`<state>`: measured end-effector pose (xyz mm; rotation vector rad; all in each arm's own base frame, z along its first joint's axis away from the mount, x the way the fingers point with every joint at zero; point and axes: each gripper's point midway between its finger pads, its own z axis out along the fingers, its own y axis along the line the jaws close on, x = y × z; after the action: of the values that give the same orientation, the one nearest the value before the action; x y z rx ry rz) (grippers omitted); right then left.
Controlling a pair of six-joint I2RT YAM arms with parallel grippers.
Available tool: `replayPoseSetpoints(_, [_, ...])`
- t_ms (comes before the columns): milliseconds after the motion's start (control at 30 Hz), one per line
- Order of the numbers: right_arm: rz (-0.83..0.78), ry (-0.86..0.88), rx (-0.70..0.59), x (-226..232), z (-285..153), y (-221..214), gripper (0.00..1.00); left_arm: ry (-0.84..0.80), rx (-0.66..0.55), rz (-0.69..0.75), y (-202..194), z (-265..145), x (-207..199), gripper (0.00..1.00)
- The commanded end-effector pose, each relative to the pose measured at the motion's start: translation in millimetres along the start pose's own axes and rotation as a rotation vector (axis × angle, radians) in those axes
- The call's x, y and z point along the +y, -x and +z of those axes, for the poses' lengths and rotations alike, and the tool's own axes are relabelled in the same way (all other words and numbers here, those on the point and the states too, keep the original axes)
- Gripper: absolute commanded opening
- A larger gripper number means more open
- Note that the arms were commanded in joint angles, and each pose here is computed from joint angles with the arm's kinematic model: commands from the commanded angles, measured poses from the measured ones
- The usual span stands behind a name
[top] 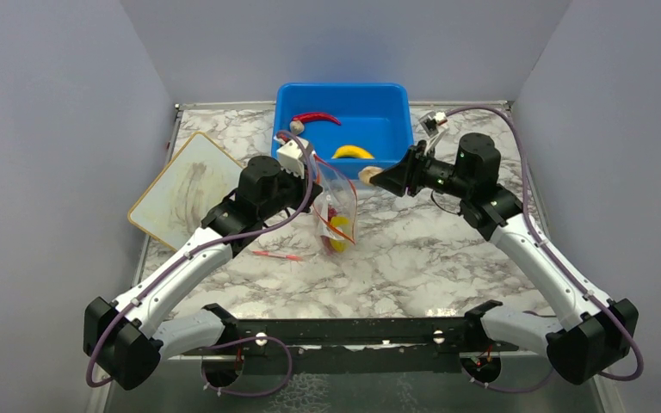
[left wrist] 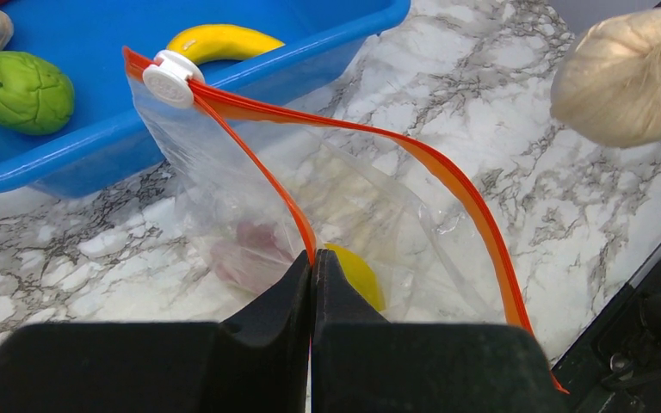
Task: Place the food in the zip-top bag and seal the zipper
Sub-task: Place the fake vegetable in the zipper food storage bag.
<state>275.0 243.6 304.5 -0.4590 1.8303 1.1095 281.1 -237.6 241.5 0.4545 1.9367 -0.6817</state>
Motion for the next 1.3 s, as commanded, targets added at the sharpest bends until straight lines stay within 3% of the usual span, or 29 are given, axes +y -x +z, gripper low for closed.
replayPoseSetpoints(0, [0.028,0.091,0.003,27,13,2,0.20,-0.046,-0.055,-0.016,17,-7,-12,0.00])
replayPoseSetpoints(200, [0.061,0.089,0.030,45,29,-6,0.20,-0.073,-0.063,-0.033,21,-10,-19,0.00])
replayPoseSetpoints(733, [0.163,-0.031,0.110,27,49,-37,0.24,-0.118,-0.070,-0.089,26,-14,-30,0.00])
replayPoseSetpoints(1267, [0.183,-0.105,0.200,16,62,-64,0.43,-0.131,-0.068,-0.113,21,-12,-32,0.00])
